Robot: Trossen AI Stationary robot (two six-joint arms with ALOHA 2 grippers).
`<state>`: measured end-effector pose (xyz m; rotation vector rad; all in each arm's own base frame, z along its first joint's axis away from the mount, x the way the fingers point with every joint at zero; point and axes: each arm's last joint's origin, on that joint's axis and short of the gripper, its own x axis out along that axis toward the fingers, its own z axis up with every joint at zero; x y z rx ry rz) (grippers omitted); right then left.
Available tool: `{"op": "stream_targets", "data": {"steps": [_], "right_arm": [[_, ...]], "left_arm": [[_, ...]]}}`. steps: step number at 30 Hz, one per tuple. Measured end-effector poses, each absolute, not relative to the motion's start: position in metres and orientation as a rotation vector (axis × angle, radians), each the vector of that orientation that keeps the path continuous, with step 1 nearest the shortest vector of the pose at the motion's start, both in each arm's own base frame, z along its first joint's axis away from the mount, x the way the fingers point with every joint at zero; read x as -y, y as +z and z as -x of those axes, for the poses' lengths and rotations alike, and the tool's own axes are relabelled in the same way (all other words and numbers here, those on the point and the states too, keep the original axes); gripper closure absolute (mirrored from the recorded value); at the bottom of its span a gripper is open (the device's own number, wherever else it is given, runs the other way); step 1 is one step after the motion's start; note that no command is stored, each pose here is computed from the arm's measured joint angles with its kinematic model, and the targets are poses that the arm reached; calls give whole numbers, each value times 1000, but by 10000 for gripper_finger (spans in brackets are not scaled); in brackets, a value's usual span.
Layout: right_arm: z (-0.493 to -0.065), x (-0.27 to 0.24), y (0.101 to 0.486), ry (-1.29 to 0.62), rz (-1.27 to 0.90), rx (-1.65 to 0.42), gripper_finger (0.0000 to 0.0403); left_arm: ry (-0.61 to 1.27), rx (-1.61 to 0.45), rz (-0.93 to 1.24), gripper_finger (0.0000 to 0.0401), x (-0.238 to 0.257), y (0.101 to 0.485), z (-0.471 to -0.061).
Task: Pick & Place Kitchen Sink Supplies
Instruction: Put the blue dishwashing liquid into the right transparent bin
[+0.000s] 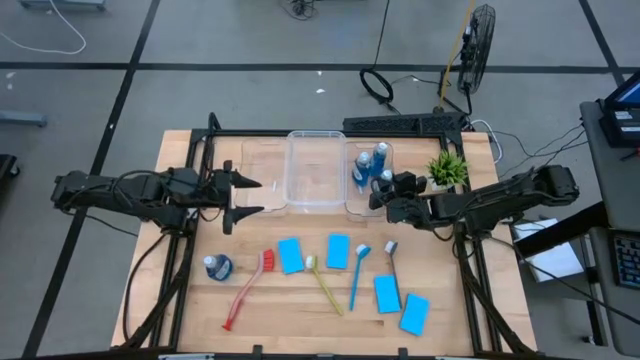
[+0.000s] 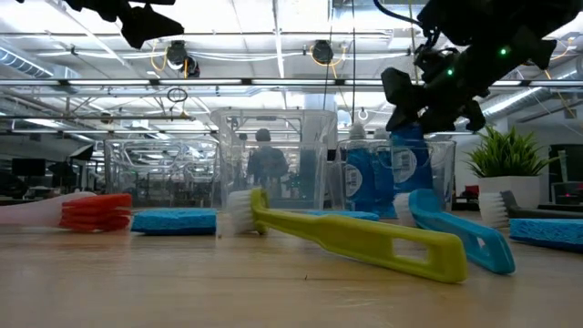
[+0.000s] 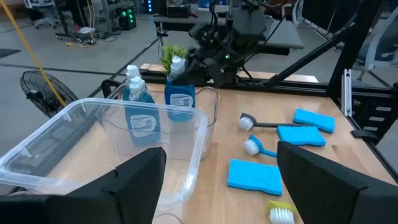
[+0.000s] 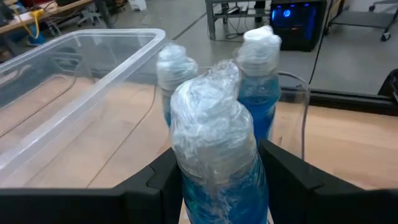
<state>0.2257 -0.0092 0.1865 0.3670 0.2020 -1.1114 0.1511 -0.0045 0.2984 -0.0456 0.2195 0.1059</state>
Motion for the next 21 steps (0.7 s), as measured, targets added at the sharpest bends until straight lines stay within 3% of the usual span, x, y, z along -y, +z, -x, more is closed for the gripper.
{"op": "stream_targets", "data": {"steps": [21], "right_arm": [[-221,14,173,-1069,-382,-220,216]], "left_arm": [[107,-220,46,95,4,300,-137]]}}
